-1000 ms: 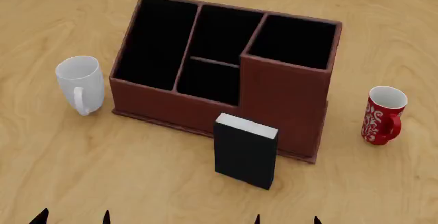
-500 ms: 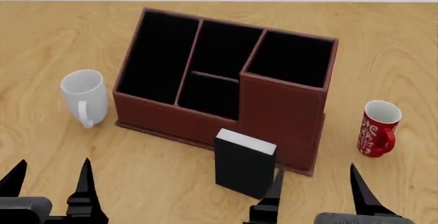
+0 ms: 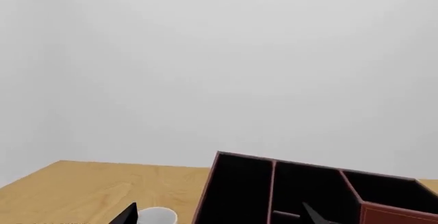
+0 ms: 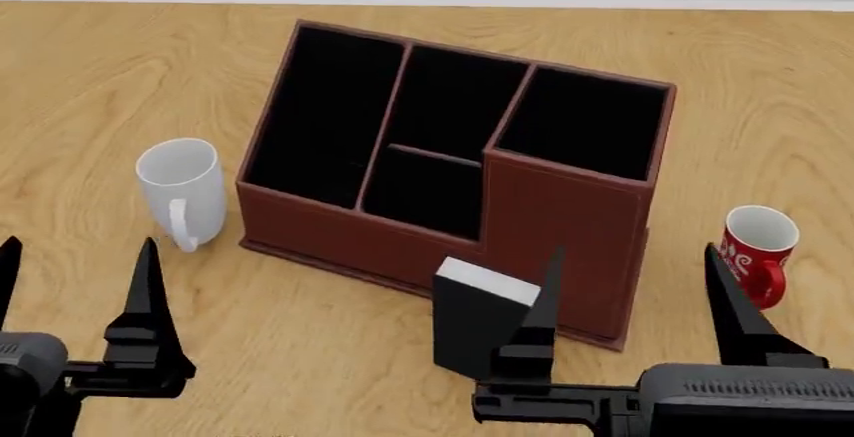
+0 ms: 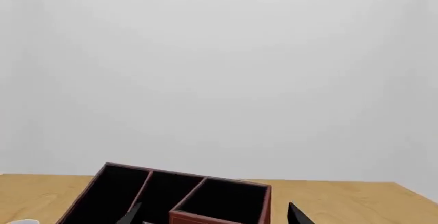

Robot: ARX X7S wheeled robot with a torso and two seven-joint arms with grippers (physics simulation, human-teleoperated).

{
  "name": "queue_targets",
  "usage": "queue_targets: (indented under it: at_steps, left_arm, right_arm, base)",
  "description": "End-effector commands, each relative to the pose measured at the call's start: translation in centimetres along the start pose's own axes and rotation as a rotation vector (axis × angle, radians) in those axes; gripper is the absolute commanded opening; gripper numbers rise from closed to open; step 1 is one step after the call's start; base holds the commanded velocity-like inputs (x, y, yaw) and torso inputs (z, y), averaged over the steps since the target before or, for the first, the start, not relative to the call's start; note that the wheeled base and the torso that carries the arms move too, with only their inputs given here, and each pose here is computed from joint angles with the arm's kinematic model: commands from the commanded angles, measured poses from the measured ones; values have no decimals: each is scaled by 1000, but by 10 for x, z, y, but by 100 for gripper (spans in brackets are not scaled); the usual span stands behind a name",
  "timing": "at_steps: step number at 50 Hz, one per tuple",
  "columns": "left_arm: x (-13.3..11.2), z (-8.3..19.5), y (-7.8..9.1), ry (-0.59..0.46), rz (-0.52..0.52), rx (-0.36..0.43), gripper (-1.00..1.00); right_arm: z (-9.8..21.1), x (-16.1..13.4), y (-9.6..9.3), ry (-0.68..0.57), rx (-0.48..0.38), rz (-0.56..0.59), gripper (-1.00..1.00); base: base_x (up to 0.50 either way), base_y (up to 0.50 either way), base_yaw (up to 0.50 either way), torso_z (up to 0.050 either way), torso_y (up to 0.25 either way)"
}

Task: Pick up the book and place it in the right compartment of the caddy.

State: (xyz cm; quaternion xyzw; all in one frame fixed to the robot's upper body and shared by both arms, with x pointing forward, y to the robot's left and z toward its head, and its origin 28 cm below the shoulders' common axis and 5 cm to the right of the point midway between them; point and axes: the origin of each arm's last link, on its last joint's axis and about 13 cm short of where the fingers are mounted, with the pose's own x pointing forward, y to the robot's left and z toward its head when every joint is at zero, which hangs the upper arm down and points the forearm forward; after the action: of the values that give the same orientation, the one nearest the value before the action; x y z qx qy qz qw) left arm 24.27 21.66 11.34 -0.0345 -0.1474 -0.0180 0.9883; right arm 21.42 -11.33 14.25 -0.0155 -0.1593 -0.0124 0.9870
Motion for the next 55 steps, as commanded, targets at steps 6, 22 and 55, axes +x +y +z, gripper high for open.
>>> queue_targets:
  at_steps: [6,22,55]
  left_arm:
    - [1,9,6,-51,42,22,100]
    - [-3,13,6,-107,84,95,100]
    - [-9,11,14,-106,102,113,100]
  right_arm:
    - [5,0,3,-10,-25,6,100]
    - [6,0,6,-14,-10,39,100]
    - [7,-1,13,-8,-25,76,100]
  base:
    - [0,0,500,0,0]
    - [0,0,500,0,0]
    - [0,0,500,0,0]
